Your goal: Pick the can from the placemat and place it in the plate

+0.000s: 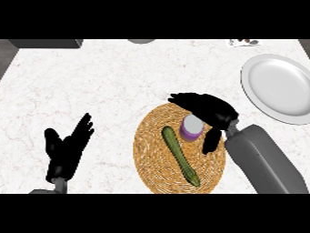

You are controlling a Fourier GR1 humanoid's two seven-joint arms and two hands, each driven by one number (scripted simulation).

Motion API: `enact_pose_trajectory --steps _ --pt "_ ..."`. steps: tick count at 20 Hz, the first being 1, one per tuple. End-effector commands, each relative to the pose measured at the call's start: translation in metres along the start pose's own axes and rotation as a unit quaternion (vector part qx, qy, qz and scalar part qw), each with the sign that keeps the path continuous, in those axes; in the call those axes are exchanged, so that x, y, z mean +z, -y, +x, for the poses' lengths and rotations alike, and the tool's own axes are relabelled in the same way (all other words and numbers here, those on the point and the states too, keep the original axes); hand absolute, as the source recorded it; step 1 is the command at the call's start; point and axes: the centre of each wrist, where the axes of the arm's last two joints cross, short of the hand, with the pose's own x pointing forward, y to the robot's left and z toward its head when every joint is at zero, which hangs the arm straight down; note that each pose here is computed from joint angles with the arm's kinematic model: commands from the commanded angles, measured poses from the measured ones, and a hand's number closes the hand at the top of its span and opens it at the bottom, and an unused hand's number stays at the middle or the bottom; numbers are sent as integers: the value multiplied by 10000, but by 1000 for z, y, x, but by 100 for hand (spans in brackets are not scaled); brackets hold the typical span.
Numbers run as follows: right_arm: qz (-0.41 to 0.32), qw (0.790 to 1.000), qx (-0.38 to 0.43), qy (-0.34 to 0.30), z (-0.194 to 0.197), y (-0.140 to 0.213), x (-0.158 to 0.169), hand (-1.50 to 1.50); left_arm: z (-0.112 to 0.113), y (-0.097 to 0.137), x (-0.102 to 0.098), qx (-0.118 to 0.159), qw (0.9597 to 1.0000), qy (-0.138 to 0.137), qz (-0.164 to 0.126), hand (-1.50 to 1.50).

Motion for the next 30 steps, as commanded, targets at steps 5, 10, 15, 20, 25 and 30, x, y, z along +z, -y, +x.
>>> enact_pose_trajectory --steps 5,10,15,20,25,30 --pt "277 9996 86 -2 14 -28 -21 -150 12 5 -9 39 10000 -7 -74 0" --pt "492 9956 748 276 -20 -30 -18 150 26 -4 2 -57 10000 -5 -54 0" --pt "152 9960 817 329 -12 -26 -22 150 3 -21 2 63 10000 28 -19 0" --pt "-855 9805 -17 -1771 -32 -1 -29 150 4 -1 -3 -31 10000 62 -2 0" --pt "-1971 8867 -839 -4096 -76 20 2 150 5 -6 -1 -3 9999 136 70 0" --pt "-3962 7605 -780 -5085 -62 86 1 150 6 4 -3 -74 9998 168 -121 0"
